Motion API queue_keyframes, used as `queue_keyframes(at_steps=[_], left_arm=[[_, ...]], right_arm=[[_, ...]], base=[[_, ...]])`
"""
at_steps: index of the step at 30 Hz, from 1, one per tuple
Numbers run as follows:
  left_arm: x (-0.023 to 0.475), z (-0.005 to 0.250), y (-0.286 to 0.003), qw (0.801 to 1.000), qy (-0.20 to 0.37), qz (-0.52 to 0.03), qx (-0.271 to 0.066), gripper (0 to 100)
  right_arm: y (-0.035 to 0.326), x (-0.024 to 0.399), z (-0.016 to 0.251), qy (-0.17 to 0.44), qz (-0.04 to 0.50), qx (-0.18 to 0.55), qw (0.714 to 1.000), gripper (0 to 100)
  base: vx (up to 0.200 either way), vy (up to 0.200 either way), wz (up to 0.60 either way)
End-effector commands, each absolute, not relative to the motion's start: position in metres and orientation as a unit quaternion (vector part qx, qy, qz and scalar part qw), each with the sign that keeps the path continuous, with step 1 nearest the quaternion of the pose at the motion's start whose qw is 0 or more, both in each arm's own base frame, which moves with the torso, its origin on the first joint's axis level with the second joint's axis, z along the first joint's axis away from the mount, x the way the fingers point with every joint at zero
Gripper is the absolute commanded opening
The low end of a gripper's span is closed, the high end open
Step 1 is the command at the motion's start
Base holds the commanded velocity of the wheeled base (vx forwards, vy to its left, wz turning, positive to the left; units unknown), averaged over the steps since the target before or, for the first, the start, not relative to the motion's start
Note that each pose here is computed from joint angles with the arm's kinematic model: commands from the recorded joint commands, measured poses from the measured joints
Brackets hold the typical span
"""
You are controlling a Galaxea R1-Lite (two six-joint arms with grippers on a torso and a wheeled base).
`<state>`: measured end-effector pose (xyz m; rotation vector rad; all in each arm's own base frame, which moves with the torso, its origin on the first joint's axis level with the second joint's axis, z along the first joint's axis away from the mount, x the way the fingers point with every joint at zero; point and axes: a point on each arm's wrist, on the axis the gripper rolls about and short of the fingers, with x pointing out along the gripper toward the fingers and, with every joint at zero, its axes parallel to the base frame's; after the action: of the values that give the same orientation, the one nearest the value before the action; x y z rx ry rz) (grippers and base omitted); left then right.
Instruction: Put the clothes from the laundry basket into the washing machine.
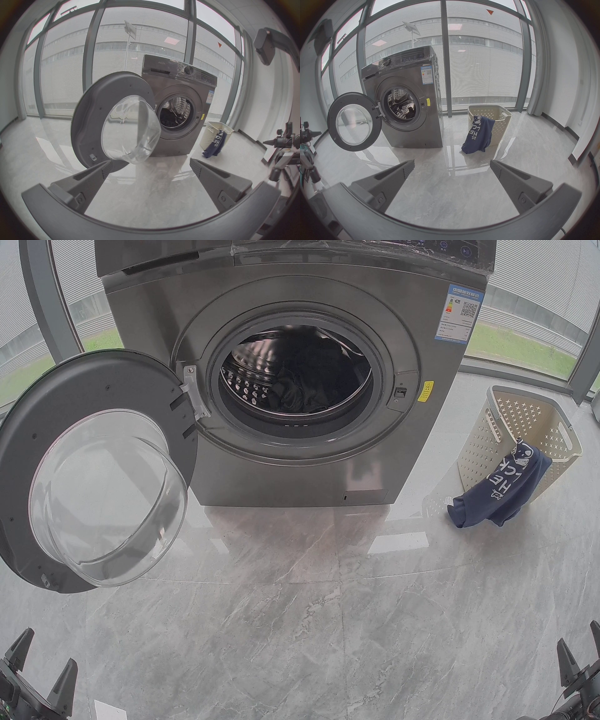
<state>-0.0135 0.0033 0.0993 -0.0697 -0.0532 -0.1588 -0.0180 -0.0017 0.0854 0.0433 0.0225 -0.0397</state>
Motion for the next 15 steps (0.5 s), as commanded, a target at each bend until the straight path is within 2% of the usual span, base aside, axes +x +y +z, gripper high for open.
queue_keyframes(at_steps=[1, 4, 7, 12, 14, 15], left_arm=[[-0.016, 0.093, 0.002, 0.999, -0.030, -0.021, 0.002, 100], [-0.021, 0.084, 0.000, 1.000, -0.025, 0.002, 0.006, 100], [-0.023, 0.081, -0.001, 0.999, -0.027, -0.017, -0.006, 100], [-0.023, 0.081, 0.002, 0.998, -0.026, 0.056, 0.001, 100], [-0.023, 0.081, 0.002, 0.998, -0.026, 0.051, 0.000, 100], [-0.023, 0.078, 0.001, 1.000, -0.009, 0.018, -0.002, 100]], right_arm=[[-0.001, -0.023, 0.077, -0.007, -0.032, 0.018, 0.999, 100], [-0.001, -0.023, 0.077, -0.007, -0.031, 0.017, 0.999, 100], [-0.001, -0.023, 0.076, -0.003, -0.026, 0.012, 1.000, 100], [-0.001, -0.023, 0.076, -0.003, -0.026, 0.012, 1.000, 100], [-0.001, -0.023, 0.076, -0.003, -0.026, 0.012, 1.000, 100], [-0.001, -0.023, 0.076, -0.003, -0.026, 0.012, 1.000, 100]], base=[[0.000, 0.000, 0.00], [0.000, 0.000, 0.00], [0.000, 0.000, 0.00], [0.000, 0.000, 0.00], [0.000, 0.000, 0.00], [0.000, 0.000, 0.00]])
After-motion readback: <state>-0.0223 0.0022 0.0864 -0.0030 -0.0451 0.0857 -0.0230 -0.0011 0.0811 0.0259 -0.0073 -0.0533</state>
